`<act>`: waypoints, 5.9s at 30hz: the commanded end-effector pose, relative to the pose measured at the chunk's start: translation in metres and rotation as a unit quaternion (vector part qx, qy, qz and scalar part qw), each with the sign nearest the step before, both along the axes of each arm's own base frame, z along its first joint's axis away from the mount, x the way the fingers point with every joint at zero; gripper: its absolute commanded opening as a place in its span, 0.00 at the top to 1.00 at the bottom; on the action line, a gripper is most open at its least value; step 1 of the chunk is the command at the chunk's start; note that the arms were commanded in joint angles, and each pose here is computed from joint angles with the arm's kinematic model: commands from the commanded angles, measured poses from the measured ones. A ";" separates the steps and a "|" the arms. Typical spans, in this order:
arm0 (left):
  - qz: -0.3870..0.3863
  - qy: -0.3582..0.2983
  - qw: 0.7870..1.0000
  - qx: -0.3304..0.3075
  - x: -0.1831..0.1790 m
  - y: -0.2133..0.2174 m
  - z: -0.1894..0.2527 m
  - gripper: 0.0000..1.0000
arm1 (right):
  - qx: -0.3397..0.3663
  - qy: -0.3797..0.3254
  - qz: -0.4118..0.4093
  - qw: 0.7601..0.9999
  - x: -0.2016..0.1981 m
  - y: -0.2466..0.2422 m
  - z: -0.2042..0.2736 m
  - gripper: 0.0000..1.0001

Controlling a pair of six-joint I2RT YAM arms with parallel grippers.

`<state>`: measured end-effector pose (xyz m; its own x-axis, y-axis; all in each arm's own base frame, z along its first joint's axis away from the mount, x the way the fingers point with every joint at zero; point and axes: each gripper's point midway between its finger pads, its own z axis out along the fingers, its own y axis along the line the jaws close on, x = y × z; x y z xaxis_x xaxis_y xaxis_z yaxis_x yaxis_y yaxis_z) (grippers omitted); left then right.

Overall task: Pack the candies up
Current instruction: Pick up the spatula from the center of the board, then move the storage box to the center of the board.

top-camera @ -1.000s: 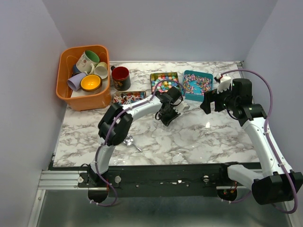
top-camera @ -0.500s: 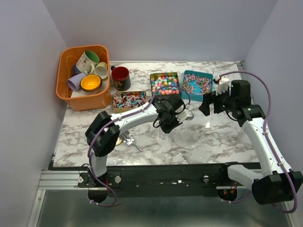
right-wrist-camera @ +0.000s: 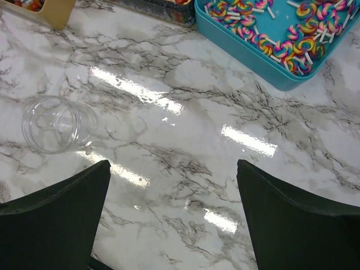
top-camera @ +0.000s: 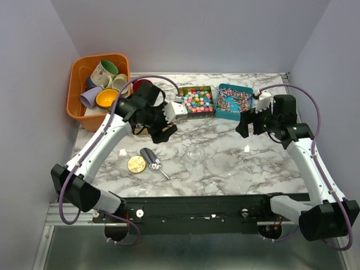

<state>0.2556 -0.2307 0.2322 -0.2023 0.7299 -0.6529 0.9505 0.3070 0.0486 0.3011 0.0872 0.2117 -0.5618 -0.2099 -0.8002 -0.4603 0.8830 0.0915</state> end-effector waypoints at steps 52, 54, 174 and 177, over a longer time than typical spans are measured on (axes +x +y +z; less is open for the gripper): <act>-0.057 0.196 0.977 0.053 -0.022 0.083 -0.068 1.00 | 0.038 -0.101 0.269 0.957 0.006 0.067 0.059 0.04; -0.045 0.199 0.979 0.015 -0.013 0.068 -0.054 1.00 | 0.019 -0.142 0.314 0.939 0.007 0.079 0.070 0.05; 0.043 0.000 0.986 0.159 0.154 0.056 -0.134 0.34 | -0.134 -0.021 0.373 0.918 -0.021 0.060 -0.006 0.99; 0.033 0.013 0.984 0.174 0.157 0.057 -0.146 0.35 | -0.134 -0.017 0.373 0.918 -0.022 0.058 -0.009 0.99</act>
<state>0.3976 -0.1800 0.0920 -0.3010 0.8634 -0.4049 0.9241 0.3689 0.0997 0.2817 0.1476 0.2002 -0.1481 -0.7330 -0.6639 -0.9499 0.2922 -0.1108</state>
